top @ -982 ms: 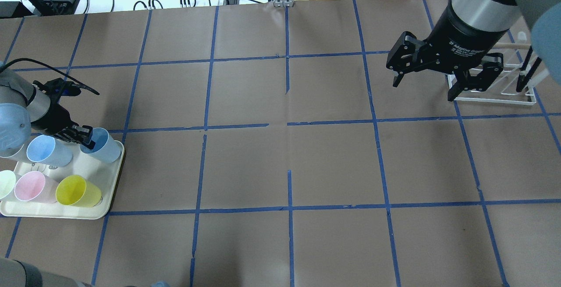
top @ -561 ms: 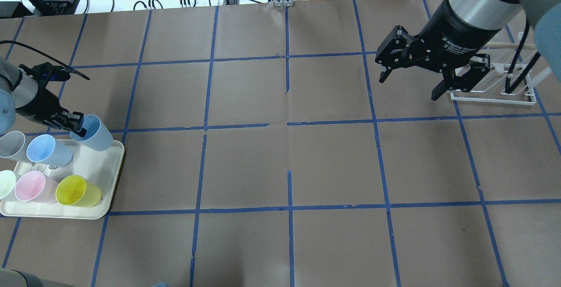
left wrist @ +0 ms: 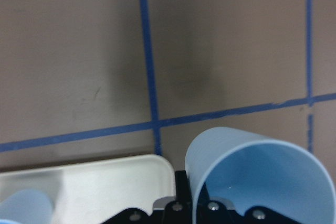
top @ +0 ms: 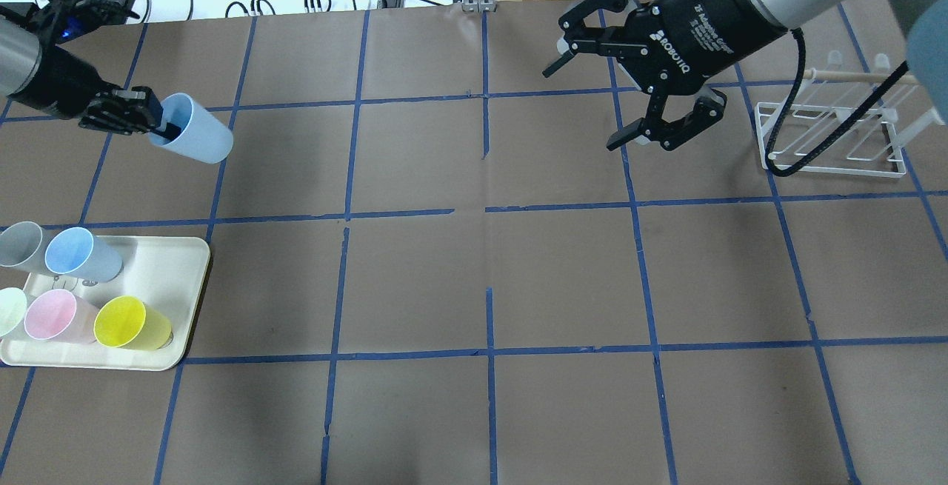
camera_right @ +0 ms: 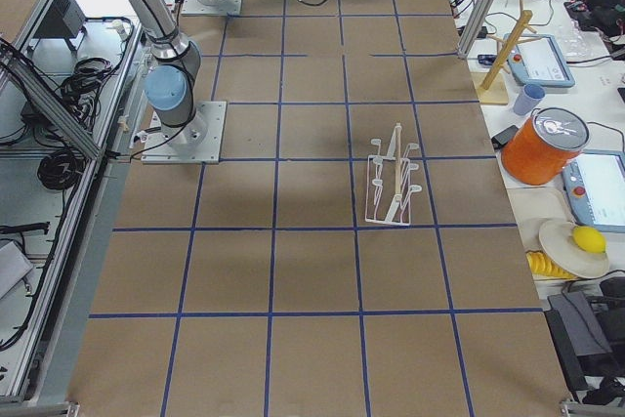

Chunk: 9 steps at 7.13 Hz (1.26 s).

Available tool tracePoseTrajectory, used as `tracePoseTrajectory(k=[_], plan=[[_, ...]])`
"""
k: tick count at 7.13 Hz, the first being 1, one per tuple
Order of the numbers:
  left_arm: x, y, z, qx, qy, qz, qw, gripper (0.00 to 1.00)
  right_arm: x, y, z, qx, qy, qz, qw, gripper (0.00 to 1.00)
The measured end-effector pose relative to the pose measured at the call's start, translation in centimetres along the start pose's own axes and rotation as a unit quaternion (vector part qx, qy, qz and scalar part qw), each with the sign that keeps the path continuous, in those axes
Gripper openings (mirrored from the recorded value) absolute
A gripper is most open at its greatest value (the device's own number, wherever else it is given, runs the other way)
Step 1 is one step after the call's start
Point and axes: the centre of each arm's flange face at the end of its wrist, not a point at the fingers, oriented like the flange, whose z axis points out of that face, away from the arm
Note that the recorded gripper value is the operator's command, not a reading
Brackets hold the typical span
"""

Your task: Transfer IKEA cup to right arm and place on rack

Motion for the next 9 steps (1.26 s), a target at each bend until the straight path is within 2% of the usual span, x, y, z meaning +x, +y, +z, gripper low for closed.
tracePoseTrajectory(k=[1, 2, 3, 4, 5, 6, 7, 8, 9], plan=[[3.7, -0.5, -0.5, 0.037, 0.081, -0.026, 0.9957, 0.0, -1.0, 0.5, 0.0, -0.037, -0.052, 0.057, 0.9963, 1.0], [6.6, -0.7, -1.2, 0.069, 0.167, -0.043, 0.9825, 0.0, -1.9, 0.4, 0.2, -0.076, -0.09, 0.117, 0.9861, 1.0], [9.0, -0.5, -1.9, 0.093, 0.24, -0.053, 0.9648, 0.0, -2.6, -0.1, 0.7, -0.116, -0.114, 0.173, 0.9713, 1.0], [11.6, 0.2, -2.3, 0.103, 0.301, -0.06, 0.946, 0.0, -3.2, -0.8, 1.2, -0.158, -0.133, 0.225, 0.9521, 1.0], [14.3, 1.3, -2.1, 0.101, 0.35, -0.065, 0.9289, 0.0, -3.7, -1.3, 1.5, -0.197, -0.149, 0.269, 0.9309, 1.0], [16.5, 2.9, -1.6, 0.094, 0.392, -0.072, 0.9122, 0.0, -4.1, -1.8, 1.9, -0.229, -0.16, 0.298, 0.9129, 1.0], [18.3, 5.0, -1.0, 0.087, 0.429, -0.08, 0.8956, 0.0, -4.5, -2.1, 2.2, -0.255, -0.166, 0.319, 0.8975, 1.0], [19.7, 7.0, -0.5, 0.083, 0.458, -0.083, 0.8811, 0.0, -4.7, -2.5, 2.5, -0.274, -0.17, 0.337, 0.8847, 1.0], [20.8, 8.6, 0.0, 0.078, 0.477, -0.082, 0.8715, 0.0, -4.8, -2.7, 2.7, -0.283, -0.171, 0.347, 0.8778, 1.0]])
